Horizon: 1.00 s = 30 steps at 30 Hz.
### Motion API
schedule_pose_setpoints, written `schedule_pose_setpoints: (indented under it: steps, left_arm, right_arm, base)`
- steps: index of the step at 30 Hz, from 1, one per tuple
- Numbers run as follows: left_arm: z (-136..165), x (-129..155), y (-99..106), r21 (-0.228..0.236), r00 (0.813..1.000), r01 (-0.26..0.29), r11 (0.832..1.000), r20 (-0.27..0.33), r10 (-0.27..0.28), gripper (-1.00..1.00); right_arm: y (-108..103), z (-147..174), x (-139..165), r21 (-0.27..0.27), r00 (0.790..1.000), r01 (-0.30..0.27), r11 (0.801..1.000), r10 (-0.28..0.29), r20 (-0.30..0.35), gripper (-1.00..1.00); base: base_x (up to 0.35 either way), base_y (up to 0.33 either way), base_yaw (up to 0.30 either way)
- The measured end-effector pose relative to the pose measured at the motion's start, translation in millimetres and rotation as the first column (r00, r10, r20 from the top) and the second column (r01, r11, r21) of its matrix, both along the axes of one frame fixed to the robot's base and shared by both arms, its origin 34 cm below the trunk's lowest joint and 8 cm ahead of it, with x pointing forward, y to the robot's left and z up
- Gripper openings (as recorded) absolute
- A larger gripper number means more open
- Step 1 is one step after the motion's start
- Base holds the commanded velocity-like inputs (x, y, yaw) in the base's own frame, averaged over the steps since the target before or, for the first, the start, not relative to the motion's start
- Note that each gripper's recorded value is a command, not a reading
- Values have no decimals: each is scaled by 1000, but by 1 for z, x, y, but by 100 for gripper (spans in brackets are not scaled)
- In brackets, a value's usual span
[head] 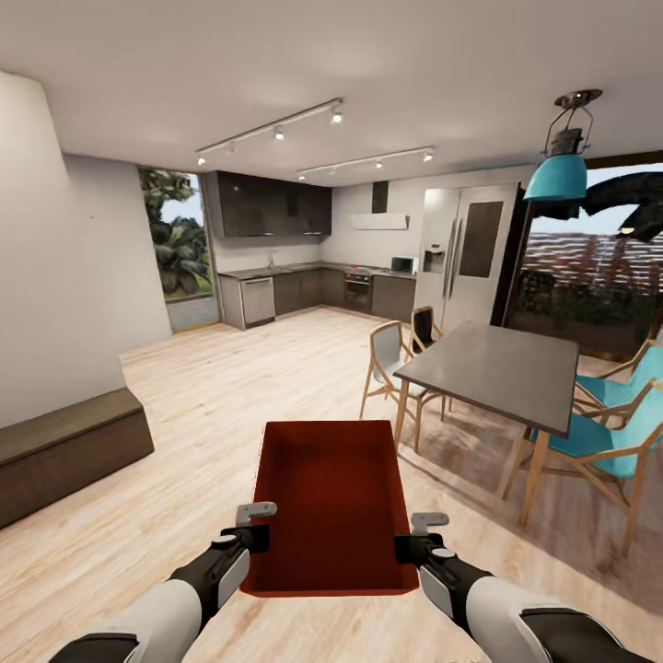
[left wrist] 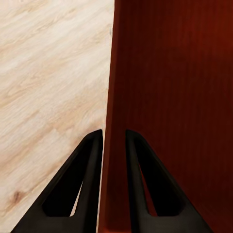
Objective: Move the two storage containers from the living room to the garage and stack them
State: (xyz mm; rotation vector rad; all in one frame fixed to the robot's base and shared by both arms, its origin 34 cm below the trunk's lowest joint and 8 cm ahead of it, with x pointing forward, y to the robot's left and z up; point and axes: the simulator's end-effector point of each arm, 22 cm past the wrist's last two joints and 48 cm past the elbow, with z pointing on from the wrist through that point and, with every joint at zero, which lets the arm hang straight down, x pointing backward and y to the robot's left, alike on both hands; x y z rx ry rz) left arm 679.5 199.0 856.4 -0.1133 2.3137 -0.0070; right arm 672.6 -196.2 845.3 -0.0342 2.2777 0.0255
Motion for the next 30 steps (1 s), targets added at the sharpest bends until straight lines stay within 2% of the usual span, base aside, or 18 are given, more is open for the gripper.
schedule_pose_setpoints:
  steps: [30]
  left_arm:
    - [0,0,0,0,1000,0,1000,0,0,-100]
  right_arm:
    - [0,0,0,0,1000,0,1000,0,0,-100]
  base:
    - [0,0,-292]
